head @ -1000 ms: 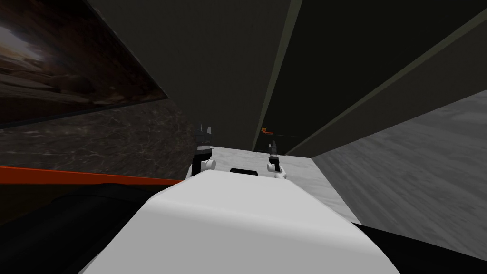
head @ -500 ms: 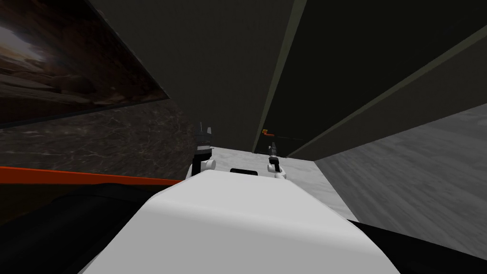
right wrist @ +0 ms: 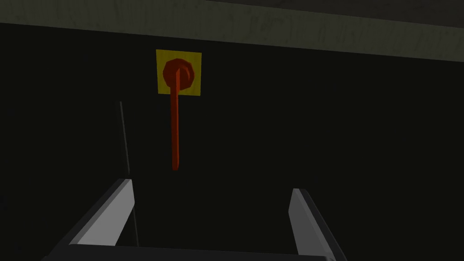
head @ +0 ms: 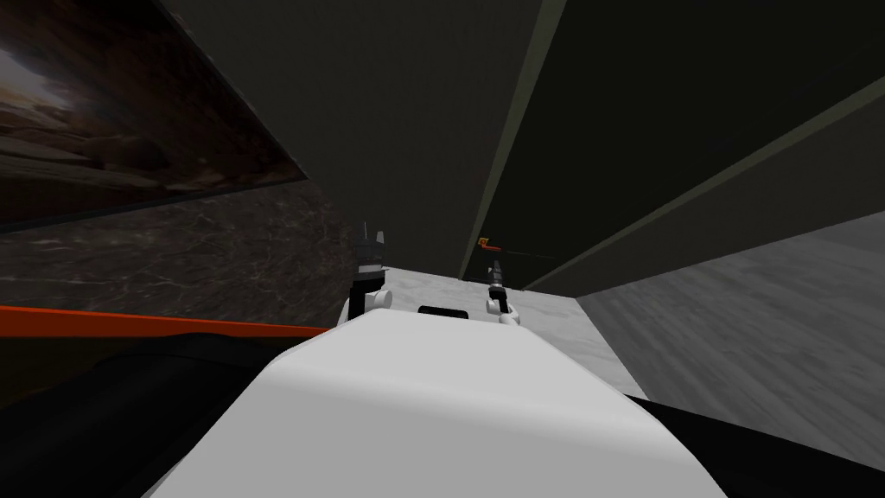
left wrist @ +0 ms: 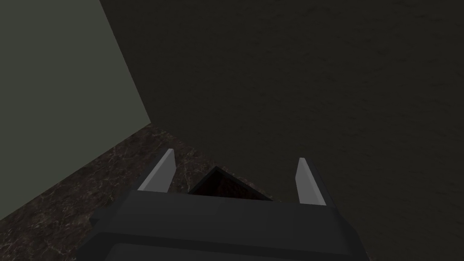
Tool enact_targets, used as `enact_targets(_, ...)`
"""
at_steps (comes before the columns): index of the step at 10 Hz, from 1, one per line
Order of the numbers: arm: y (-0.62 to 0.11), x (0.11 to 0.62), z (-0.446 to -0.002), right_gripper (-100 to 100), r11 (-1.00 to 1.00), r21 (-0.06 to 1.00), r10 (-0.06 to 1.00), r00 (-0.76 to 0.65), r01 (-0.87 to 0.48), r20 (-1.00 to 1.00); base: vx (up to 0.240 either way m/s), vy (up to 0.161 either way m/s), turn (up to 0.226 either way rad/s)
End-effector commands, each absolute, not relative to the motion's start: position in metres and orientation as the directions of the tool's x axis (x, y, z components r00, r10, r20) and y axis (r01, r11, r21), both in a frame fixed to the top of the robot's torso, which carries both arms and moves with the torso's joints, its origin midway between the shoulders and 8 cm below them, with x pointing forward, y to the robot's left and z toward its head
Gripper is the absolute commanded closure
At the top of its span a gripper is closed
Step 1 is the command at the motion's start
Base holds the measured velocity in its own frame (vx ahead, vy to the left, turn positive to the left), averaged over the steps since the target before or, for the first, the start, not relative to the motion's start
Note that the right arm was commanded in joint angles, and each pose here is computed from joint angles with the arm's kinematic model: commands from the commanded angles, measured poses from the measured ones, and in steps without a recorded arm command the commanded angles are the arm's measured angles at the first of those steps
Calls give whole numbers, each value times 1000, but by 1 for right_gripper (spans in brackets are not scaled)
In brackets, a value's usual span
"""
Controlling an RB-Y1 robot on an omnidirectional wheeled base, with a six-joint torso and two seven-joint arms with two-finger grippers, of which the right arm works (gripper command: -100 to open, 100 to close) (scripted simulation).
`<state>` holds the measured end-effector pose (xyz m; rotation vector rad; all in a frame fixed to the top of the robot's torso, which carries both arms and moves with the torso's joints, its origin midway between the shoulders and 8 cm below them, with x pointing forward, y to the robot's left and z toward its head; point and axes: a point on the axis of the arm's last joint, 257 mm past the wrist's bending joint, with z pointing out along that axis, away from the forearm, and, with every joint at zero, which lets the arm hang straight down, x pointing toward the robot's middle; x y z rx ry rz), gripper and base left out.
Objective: Pull the door open
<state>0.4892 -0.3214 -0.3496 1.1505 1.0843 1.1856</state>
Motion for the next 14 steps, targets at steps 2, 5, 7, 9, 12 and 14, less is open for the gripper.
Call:
enact_targets(2, -327, 488, -364, -100, 18, 997, 996, 87, -72, -12, 71, -18, 42)
enact_targets(5, -331, 486, -377, -100, 10, 999, 995, 96, -40, -7, 84, -32, 49)
enact_targets(7, -334, 485, -383, -100, 7, 1000, 995, 101, -25, -4, 56, -26, 29)
enact_targets(9, -336, 483, -391, -100, 1, 1000, 994, 107, -5, -1, 63, -14, 42)
enact_targets(12, -349, 476, -390, -100, 2, 1000, 993, 115, -9, -1, 109, 24, 30)
enact_targets(14, -373, 462, -392, -100, 1, 1000, 991, 131, -8, 0, 184, 63, 69)
